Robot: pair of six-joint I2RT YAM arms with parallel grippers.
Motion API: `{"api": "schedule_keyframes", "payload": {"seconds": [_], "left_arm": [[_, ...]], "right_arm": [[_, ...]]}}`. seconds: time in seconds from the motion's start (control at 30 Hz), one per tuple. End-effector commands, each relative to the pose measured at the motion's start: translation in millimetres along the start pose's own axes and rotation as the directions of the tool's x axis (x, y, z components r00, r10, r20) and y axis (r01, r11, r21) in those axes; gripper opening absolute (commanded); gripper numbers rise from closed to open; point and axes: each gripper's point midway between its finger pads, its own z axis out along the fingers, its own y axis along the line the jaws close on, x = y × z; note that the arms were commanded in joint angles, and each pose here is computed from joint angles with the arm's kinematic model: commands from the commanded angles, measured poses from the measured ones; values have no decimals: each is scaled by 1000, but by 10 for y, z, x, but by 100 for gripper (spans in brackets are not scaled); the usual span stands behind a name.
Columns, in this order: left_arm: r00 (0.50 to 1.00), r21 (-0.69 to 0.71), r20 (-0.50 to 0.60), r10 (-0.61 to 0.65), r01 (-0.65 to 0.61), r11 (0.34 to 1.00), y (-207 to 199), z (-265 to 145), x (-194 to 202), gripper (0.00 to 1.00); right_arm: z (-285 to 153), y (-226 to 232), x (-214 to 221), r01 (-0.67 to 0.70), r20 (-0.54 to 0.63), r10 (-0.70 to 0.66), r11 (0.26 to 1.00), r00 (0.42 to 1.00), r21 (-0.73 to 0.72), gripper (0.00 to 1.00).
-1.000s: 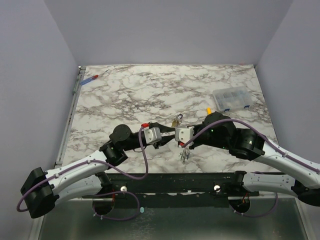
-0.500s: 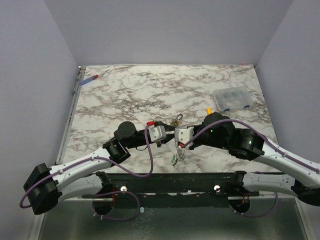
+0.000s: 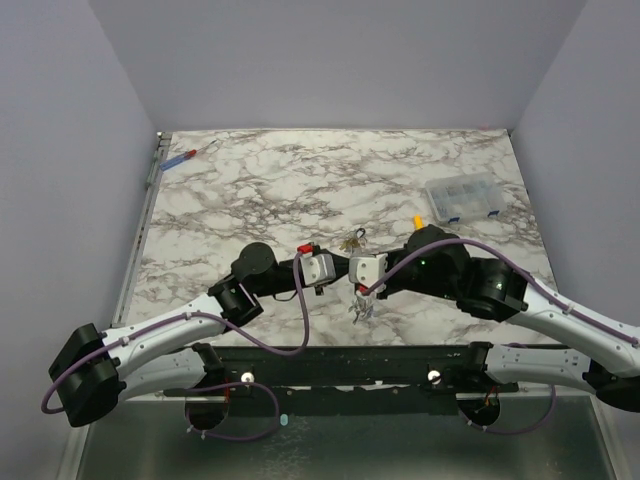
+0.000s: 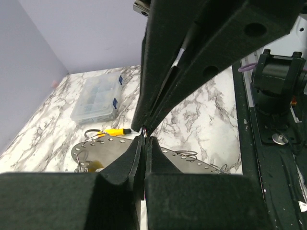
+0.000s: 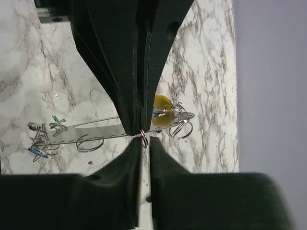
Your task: Put the keys on the keyring
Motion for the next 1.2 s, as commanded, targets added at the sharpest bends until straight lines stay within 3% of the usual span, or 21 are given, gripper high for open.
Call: {"api": "schedule_keyframes", "payload": {"seconds": [0.0, 0.1, 0.3, 0.67, 0.9, 1.17], "left_arm": [[996, -16, 72, 48, -47, 999, 47, -10, -240, 0], [990, -37, 126, 55, -51, 998, 57, -63, -380, 0], [975, -63, 213, 67, -55, 996, 54, -179, -610, 0], [931, -42, 359, 70, -58, 997, -40, -339, -1014, 0], [874, -43, 485, 46, -28, 999, -99, -521, -1295, 0], [849, -5, 529, 22, -23, 1000, -196, -625, -1420, 0]], "right_arm": [[-66, -152, -241, -42, 127, 31, 995, 991, 86, 32], [-166, -245, -296, -64, 186, 34, 986, 982, 157, 51], [-485, -393, -458, -137, 340, 41, 955, 940, 262, 56], [-853, -261, -904, -329, 556, 245, 943, 795, 55, 54], [-877, -249, -1017, -375, 574, 314, 927, 756, -12, 49], [-826, -229, -1094, -370, 607, 313, 928, 730, -34, 44]]}}
